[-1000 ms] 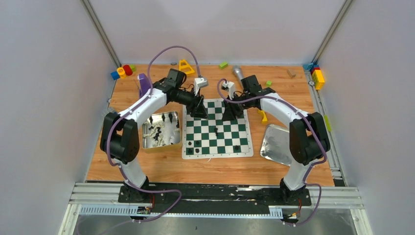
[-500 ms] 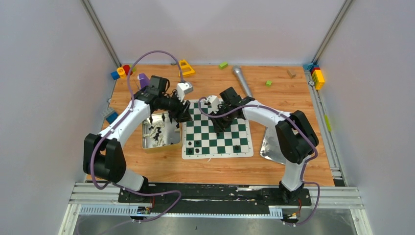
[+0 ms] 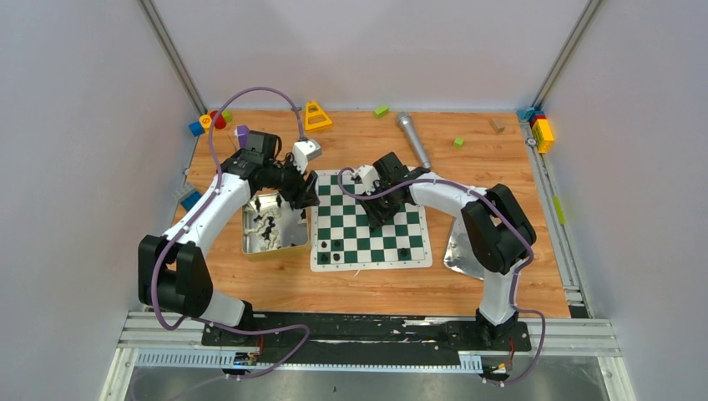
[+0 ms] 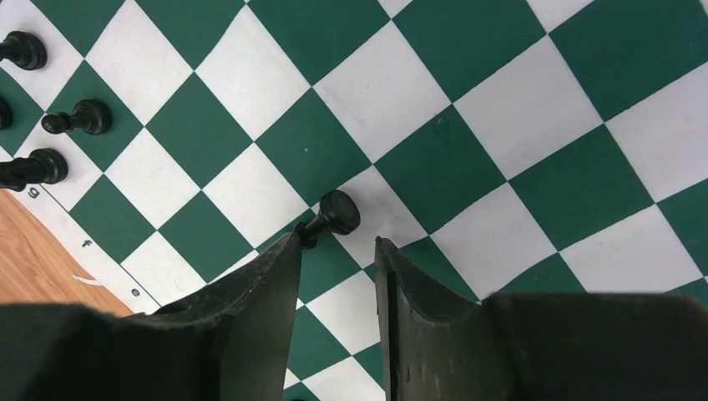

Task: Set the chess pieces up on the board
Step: Pick up the chess piece from the chessboard.

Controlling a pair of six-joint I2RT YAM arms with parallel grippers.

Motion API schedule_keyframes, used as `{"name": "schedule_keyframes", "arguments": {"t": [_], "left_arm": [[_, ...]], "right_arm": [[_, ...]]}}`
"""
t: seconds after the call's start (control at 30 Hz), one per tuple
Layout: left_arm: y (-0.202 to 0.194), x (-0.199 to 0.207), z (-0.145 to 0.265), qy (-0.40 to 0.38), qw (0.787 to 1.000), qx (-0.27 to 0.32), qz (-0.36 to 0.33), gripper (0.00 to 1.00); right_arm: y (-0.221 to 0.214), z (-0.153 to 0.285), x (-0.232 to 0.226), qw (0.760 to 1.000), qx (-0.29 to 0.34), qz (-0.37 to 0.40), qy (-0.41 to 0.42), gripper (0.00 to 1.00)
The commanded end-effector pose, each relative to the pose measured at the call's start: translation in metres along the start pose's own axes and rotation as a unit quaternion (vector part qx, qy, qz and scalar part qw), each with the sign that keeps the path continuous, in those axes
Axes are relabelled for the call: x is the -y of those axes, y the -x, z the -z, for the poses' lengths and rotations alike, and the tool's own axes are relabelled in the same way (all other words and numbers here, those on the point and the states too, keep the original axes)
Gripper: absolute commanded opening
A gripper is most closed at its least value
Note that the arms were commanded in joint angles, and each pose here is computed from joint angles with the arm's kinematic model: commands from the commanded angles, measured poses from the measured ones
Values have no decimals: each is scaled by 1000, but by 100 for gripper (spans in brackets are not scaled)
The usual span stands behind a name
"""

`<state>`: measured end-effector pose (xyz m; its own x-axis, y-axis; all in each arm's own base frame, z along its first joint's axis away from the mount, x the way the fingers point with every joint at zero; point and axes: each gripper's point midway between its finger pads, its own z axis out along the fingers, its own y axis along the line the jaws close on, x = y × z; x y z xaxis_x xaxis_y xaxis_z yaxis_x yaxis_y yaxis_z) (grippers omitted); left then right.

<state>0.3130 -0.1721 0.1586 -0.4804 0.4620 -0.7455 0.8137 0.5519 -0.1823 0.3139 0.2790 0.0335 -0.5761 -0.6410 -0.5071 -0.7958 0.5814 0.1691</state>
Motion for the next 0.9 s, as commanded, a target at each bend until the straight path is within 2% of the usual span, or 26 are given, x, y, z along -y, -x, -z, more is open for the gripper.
{"name": "schedule_keyframes", "arguments": {"t": [0.0,0.37,0.87], "left_arm": [[3,0,3,1,1000,4,-19,70],[-1,-1,5,9,1000,-2,-25,70],[-1,1,7,9,1000,0,-29,71]], "right_arm": [[12,-4,0,1000,17,-5,-3,39],[3,-10,-13,1000,1,7,-5,35],[-6,-14,-6,999,-17,17,-39,26]]}}
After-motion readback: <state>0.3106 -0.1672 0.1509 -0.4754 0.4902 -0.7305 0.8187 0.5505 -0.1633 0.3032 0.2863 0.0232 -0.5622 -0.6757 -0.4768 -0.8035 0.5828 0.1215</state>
